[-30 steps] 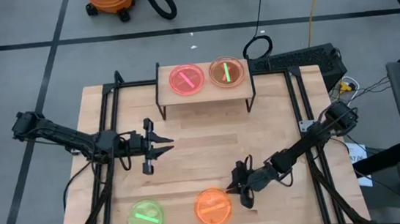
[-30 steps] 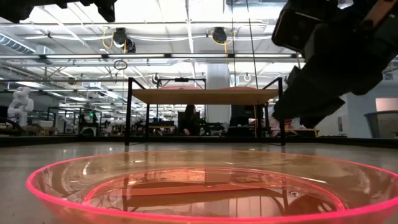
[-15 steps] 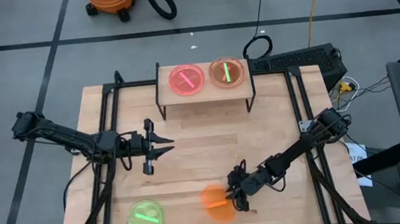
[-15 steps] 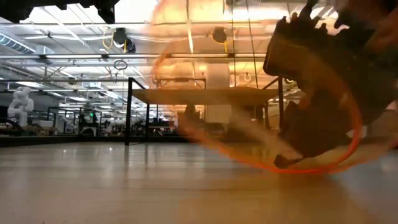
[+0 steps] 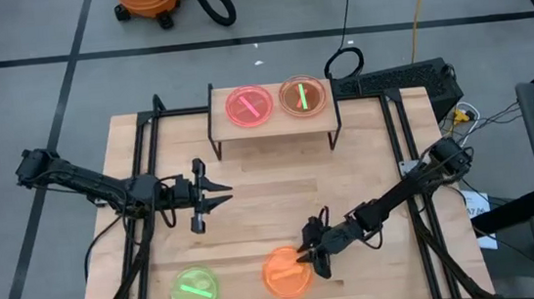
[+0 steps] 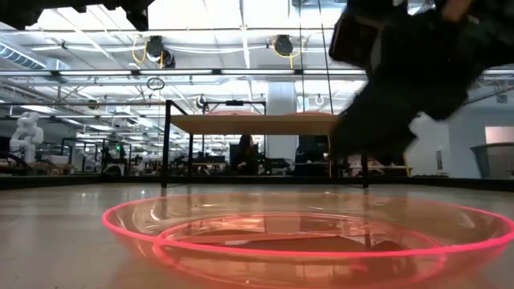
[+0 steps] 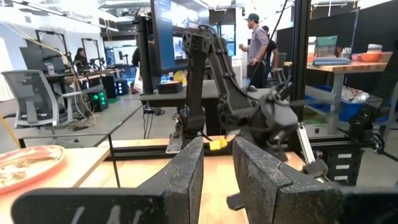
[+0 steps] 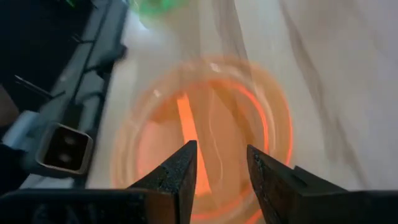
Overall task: Place and stack plates onto a shelf
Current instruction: Stack the orange plate on top of the pink plate on the shelf
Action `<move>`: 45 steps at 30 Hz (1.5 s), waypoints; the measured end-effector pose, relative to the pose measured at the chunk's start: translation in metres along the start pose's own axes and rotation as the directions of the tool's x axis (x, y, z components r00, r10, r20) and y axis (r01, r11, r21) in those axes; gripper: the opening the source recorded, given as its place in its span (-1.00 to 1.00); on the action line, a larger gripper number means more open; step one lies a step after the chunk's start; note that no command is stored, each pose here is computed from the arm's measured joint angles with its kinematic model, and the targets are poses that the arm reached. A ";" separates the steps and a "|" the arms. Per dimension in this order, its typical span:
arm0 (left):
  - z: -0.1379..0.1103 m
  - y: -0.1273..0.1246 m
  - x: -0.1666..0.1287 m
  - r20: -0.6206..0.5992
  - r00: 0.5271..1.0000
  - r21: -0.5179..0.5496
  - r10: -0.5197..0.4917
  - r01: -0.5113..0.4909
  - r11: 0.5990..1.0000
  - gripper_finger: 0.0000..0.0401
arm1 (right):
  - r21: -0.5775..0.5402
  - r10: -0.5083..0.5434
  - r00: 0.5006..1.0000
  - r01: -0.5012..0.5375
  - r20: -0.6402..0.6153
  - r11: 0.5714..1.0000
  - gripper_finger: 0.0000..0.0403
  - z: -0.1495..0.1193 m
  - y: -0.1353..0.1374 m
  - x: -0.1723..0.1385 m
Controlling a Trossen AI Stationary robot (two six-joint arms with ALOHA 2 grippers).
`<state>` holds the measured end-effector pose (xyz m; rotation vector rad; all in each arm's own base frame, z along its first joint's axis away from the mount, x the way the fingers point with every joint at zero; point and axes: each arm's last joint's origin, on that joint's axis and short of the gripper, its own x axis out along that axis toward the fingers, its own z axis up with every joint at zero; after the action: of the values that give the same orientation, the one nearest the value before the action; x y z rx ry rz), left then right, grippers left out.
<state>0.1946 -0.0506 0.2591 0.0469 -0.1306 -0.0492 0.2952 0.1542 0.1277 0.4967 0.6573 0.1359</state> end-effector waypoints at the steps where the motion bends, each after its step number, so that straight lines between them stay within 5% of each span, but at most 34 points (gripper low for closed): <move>1: 0.000 0.000 0.000 0.000 1.000 -0.001 0.000 0.000 1.000 -0.53 | -0.009 0.009 1.000 -0.009 0.015 1.000 -0.38 0.004 0.002 -0.003; 9: 0.000 0.000 0.000 -0.004 1.000 -0.020 0.000 0.000 1.000 -0.53 | -0.067 -0.007 0.991 0.015 0.132 0.998 -0.38 0.026 0.011 -0.027; 23: -0.001 -0.002 0.000 -0.007 1.000 -0.013 -0.011 0.011 1.000 -0.53 | 0.025 -0.109 0.994 0.109 -0.013 0.994 -0.38 0.001 -0.002 -0.011; 45: -0.001 -0.002 0.000 -0.007 1.000 -0.021 -0.011 0.011 1.000 -0.53 | 0.167 -0.085 0.995 0.091 -0.042 0.982 -0.38 -0.010 0.007 -0.011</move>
<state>0.1941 -0.0528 0.2584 0.0268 -0.1228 -0.0615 0.2805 0.1614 0.1306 0.6285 0.7275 0.0050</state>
